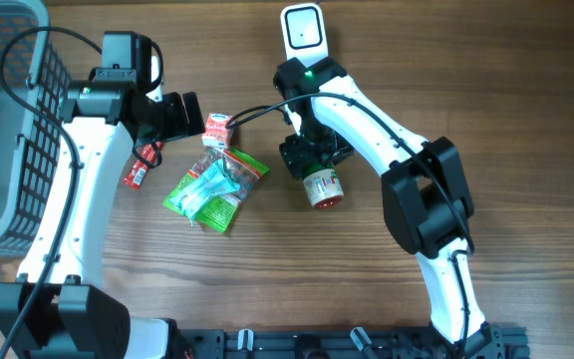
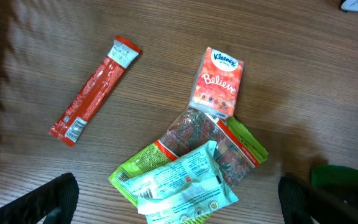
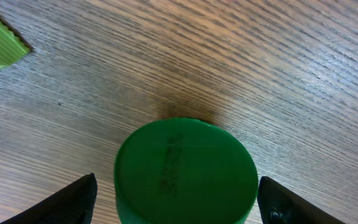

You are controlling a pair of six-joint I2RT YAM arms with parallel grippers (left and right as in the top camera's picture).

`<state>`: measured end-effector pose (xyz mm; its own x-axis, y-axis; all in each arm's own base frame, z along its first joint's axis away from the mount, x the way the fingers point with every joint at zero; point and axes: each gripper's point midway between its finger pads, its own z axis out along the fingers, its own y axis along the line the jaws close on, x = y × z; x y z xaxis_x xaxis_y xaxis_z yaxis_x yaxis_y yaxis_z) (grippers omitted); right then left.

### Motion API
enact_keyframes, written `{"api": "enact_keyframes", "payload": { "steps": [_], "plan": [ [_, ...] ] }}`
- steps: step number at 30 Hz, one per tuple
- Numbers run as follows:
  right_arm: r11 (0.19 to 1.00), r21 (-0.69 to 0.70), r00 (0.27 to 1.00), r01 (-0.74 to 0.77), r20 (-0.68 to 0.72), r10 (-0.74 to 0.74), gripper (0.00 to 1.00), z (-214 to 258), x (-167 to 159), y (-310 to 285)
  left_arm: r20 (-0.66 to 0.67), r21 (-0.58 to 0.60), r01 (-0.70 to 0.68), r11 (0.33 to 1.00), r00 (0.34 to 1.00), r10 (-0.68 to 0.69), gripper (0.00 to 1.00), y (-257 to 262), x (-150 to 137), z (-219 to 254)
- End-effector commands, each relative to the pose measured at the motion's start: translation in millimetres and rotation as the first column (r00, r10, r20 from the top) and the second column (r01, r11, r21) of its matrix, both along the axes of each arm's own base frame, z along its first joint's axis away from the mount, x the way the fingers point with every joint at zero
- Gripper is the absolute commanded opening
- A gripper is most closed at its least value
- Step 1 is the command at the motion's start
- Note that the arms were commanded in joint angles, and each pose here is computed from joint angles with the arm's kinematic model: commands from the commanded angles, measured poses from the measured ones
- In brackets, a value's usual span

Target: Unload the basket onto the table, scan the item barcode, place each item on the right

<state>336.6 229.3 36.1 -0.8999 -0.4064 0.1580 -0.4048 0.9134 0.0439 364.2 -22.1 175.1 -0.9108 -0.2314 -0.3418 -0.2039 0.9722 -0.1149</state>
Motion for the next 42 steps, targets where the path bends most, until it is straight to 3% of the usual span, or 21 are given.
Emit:
{"api": "enact_keyframes", "payload": {
  "steps": [1, 16, 26, 31, 42],
  "plan": [
    [0.999, -0.04, 1.0, -0.016, -0.003, 0.016, 0.83, -8, 0, -9, 0.002, 0.005, -0.004, 1.0, 1.0, 0.004, 1.0, 1, 1, 0],
    [0.998, -0.057, 0.999, -0.033, -0.038, 0.031, 0.79, -21, -11, -15, 0.002, 0.005, -0.004, 1.0, 1.0, 0.004, 1.0, 1, 1, 0],
    [0.999, -0.042, 0.999, -0.03, -0.037, 0.029, 0.62, -18, -10, -12, 0.002, 0.005, -0.004, 1.0, 1.0, 0.004, 1.0, 1, 1, 0],
    [1.0, -0.001, 1.0, -0.017, -0.015, 0.017, 0.53, -6, -6, -5, 0.002, 0.005, -0.004, 1.0, 1.0, 0.004, 1.0, 1, 1, 0],
    [0.995, 0.088, 0.99, 0.037, 0.13, -0.048, 0.53, 59, 3, 1, 0.002, 0.005, -0.004, 1.0, 1.0, 0.004, 1.0, 1, 1, 0]
  ]
}}
